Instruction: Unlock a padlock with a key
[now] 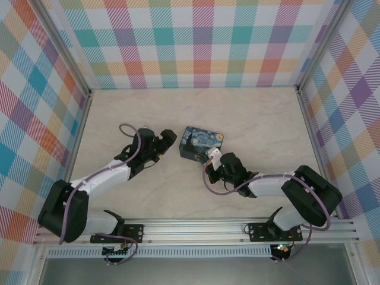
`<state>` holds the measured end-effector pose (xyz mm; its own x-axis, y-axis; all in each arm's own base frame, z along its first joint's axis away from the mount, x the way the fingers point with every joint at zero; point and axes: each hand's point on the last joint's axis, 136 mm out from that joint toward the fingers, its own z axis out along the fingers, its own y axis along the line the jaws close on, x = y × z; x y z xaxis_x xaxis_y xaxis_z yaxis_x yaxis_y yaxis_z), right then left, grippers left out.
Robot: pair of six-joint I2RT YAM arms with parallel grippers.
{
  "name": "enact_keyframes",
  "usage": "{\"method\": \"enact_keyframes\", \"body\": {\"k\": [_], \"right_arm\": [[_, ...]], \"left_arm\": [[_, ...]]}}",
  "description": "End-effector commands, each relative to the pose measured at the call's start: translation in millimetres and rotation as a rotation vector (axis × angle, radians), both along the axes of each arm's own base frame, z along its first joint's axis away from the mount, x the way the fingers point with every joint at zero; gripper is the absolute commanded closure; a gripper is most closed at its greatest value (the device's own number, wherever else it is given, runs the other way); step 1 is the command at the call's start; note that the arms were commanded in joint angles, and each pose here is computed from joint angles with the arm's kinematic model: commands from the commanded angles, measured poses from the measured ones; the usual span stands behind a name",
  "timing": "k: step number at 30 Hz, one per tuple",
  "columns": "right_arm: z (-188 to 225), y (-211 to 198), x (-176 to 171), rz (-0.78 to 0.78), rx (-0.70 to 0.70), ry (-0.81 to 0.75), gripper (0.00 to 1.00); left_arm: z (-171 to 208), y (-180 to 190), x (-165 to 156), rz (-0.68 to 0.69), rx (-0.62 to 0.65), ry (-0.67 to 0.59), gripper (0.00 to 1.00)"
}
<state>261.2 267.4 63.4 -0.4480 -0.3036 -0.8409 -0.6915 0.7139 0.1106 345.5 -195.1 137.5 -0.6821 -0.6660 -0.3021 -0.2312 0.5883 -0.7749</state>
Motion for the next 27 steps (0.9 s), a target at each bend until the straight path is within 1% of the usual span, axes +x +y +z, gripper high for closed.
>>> {"method": "enact_keyframes", "body": {"k": [1, 4, 7, 12, 16, 21, 27], "right_arm": [[-15, -3, -12, 0.018, 0.021, 0.118, 1.0], [-15, -6, -10, 0.017, 0.047, 0.145, 1.0], [-14, -8, -8, 0.011, 0.081, 0.177, 1.0], [-12, -12, -5, 0.004, 0.132, 0.224, 1.0], [-11, -18, -2, -0.017, 0.178, 0.281, 1.0], [-8, -22, 0, -0.033, 0.247, 0.359, 1.0], [-2, -27, -1, -0.063, 0.349, 0.463, 1.0]], "left_arm": [[0, -24, 13, -0.157, 0.034, -0.022, 0.0], [-17, -39, 23, -0.211, 0.047, 0.012, 0.0], [-38, -41, 29, -0.213, 0.073, 0.049, 0.0], [-63, -45, 28, -0.222, 0.077, 0.113, 0.0], [-77, -40, 19, -0.204, 0.08, 0.148, 0.0], [-89, -43, -2, -0.211, 0.089, 0.186, 0.0], [-95, -48, -23, -0.194, 0.094, 0.217, 0.0]]}}
